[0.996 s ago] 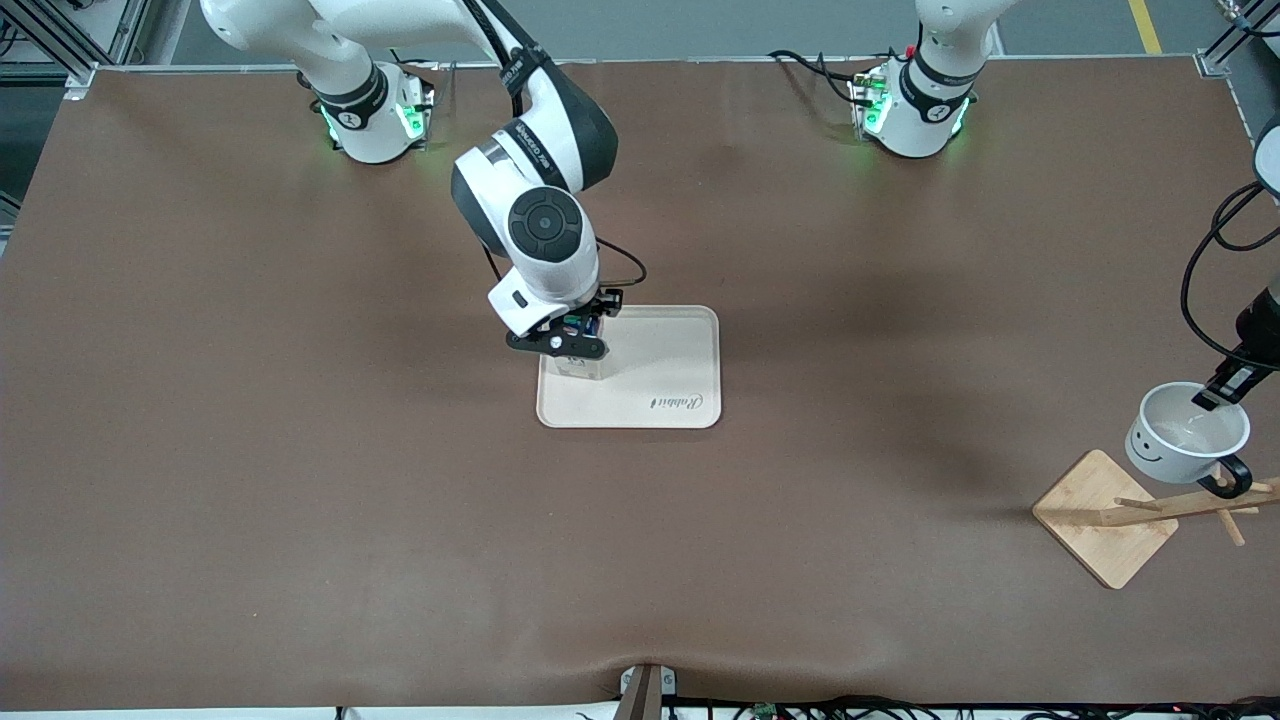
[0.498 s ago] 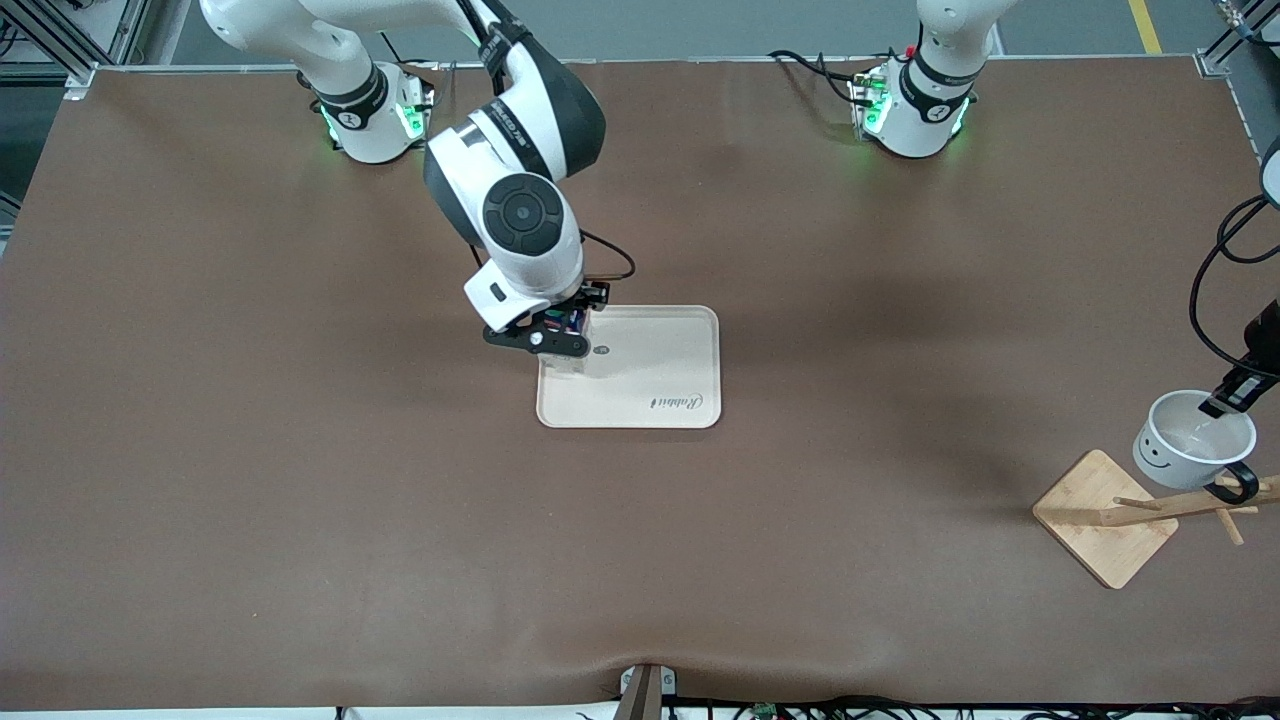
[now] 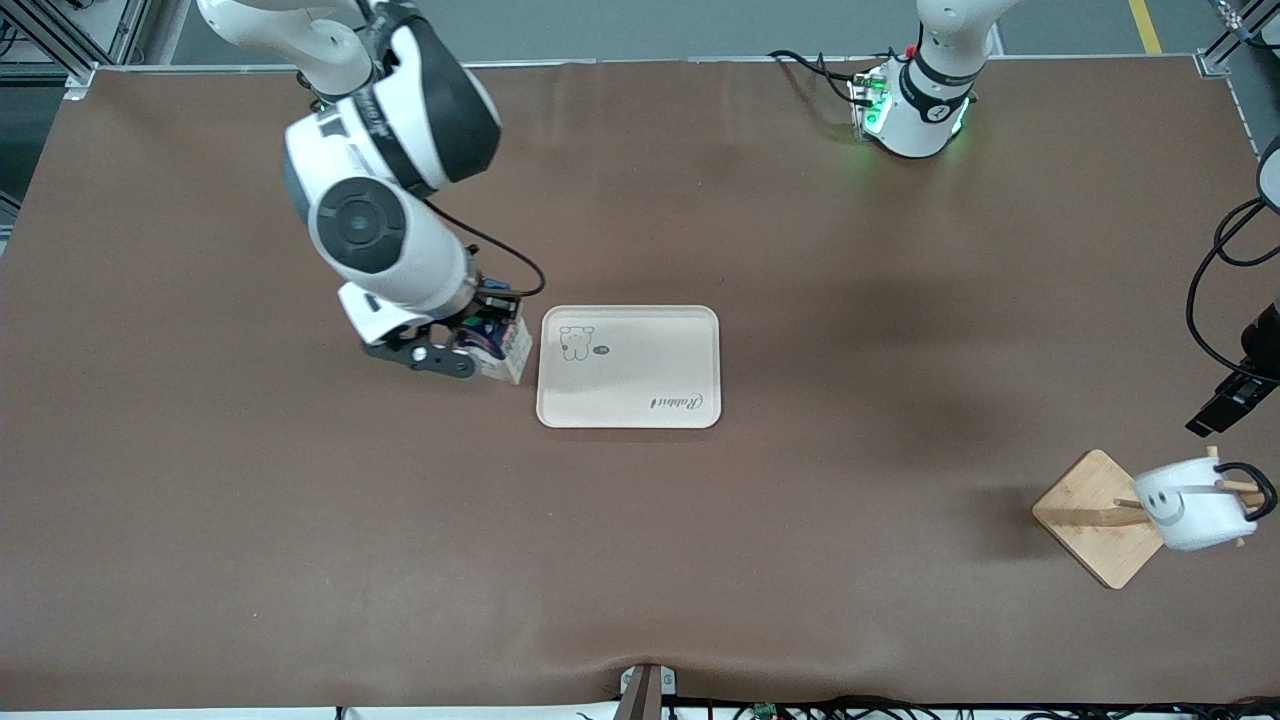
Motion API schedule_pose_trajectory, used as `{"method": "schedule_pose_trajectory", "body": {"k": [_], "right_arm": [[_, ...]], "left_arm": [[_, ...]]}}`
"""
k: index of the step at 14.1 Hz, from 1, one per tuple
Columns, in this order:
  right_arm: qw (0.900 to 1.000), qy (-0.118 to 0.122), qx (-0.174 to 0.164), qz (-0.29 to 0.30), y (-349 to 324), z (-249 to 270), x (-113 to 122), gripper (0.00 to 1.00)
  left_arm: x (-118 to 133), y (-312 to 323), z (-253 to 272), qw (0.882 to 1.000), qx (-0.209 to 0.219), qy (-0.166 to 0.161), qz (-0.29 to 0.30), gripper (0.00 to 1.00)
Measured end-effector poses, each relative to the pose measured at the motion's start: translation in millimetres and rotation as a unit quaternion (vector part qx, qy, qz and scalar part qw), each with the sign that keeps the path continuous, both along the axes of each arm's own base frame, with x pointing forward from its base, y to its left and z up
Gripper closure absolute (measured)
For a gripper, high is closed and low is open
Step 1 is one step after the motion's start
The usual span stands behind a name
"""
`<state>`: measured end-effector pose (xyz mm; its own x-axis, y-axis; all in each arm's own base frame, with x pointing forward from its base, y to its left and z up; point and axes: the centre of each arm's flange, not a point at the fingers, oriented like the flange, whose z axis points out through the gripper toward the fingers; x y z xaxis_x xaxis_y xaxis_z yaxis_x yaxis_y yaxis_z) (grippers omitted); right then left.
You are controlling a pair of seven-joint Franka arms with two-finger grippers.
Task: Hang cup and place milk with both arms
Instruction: 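Hang the mug on a peg while the right gripper carries the milk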
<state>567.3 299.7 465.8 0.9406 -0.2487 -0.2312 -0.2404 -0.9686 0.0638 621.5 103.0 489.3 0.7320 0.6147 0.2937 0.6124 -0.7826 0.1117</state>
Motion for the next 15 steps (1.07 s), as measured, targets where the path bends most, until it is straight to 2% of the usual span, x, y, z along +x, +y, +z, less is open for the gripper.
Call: {"method": "schedule_pose_trajectory", "body": {"k": [2,4,9,13,15], "right_arm": [[1.0,0.002,0.0,-0.005,-20.2,3.9,5.8,0.34],[1.0,0.003,-0.002,-0.004,-33.7,2.5,9.3,0.34],[1.0,0.006,0.004,0.015,-90.4,-1.1,28.8,0.34],[1.0,0.009,0.006,0.03,-148.1,-4.7,41.6,0.34],[0.999,0.012,-0.004,0.037,-162.8,-10.3,42.9,0.34]], "left_arm": [[3.5,-17.7,10.4,1.0,-0.001,-0.001,-0.014,0.01],[4.5,-34.2,23.4,0.999,0.002,0.011,-0.039,0.0],[-2.4,-56.6,65.0,0.991,0.018,0.068,-0.115,0.0],[-15.2,-86.1,95.0,0.982,0.013,0.121,-0.142,0.0],[-23.1,-99.4,110.8,0.979,0.013,0.138,-0.151,0.0]]}}
